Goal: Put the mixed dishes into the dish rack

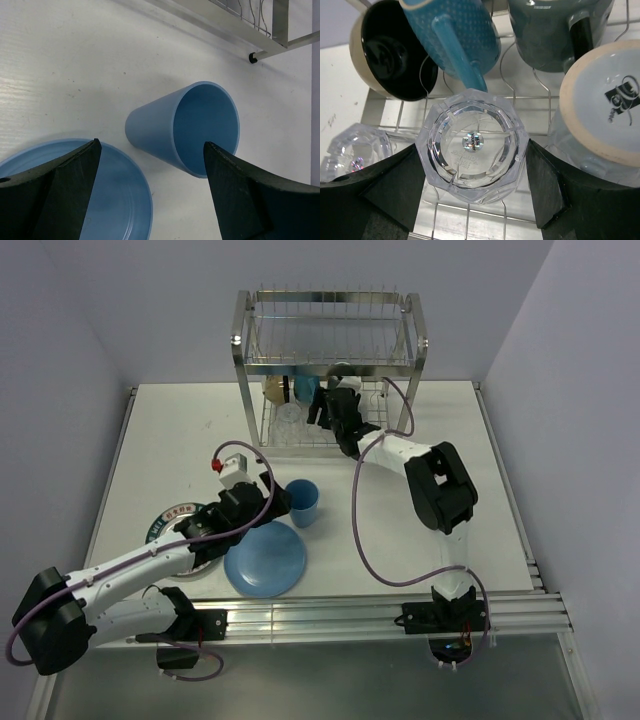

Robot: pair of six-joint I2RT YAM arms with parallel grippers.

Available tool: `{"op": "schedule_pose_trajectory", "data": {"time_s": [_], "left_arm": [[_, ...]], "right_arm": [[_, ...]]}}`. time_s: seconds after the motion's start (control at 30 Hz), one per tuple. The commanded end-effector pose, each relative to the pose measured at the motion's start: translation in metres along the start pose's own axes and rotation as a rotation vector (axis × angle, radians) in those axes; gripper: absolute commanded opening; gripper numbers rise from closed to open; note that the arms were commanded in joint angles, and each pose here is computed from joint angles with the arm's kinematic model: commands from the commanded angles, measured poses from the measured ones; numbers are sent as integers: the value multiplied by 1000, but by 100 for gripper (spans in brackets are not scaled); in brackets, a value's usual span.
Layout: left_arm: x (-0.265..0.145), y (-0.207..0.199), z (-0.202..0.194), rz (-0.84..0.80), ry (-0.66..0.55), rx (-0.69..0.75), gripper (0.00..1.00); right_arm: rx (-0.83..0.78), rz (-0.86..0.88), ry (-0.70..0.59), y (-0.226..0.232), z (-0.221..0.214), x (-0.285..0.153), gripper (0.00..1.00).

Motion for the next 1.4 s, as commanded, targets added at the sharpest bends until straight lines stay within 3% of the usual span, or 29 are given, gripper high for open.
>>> {"op": "schedule_pose_trajectory", "data": {"time_s": [0.0,0.1,0.23,0.3,0.7,0.77,0.83,0.87,0.97,1.0,1.27,1.37], "left_arm": [[1,-31,15,-103,10,-63,89],[5,-36,16,-111,23,-67,89],[9,-41,18,-121,28,-76,88],[11,-43,19,-128,33,-82,88],[37,-41,5,-82,99,-76,83],[43,-39,3,-75,106,-75,76],[48,-38,0,-66,116,-73,61],[49,-36,1,-61,115,-76,40],[51,-32,0,-58,125,-83,3],[51,-36,2,-83,118,-92,0],[31,-38,12,-135,99,-123,0],[12,-44,19,-213,79,-147,0]], "right_arm": [[-26,20,-49,10,23,3,58],[-26,22,-50,9,22,-1,75],[-22,35,-62,9,22,-11,82],[-21,36,-73,8,19,-16,99],[6,52,-95,4,15,-44,100],[15,63,-108,5,17,-52,100],[27,65,-111,4,17,-63,100],[22,59,-99,4,11,-68,100],[30,72,-111,6,8,-92,100],[33,98,-137,14,14,-103,100],[19,73,-90,8,7,-120,100],[82,85,-83,0,4,-144,100]]}}
Point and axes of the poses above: each gripper's point midway between its finger pads, its own x axis out along the fingers, its own y axis along the line the jaws close on, z = x × y, the point moved 4 cm from there along -x, back along the fingers, and after that the axes turned 3 degrees about -x, right-handed, at the moved point
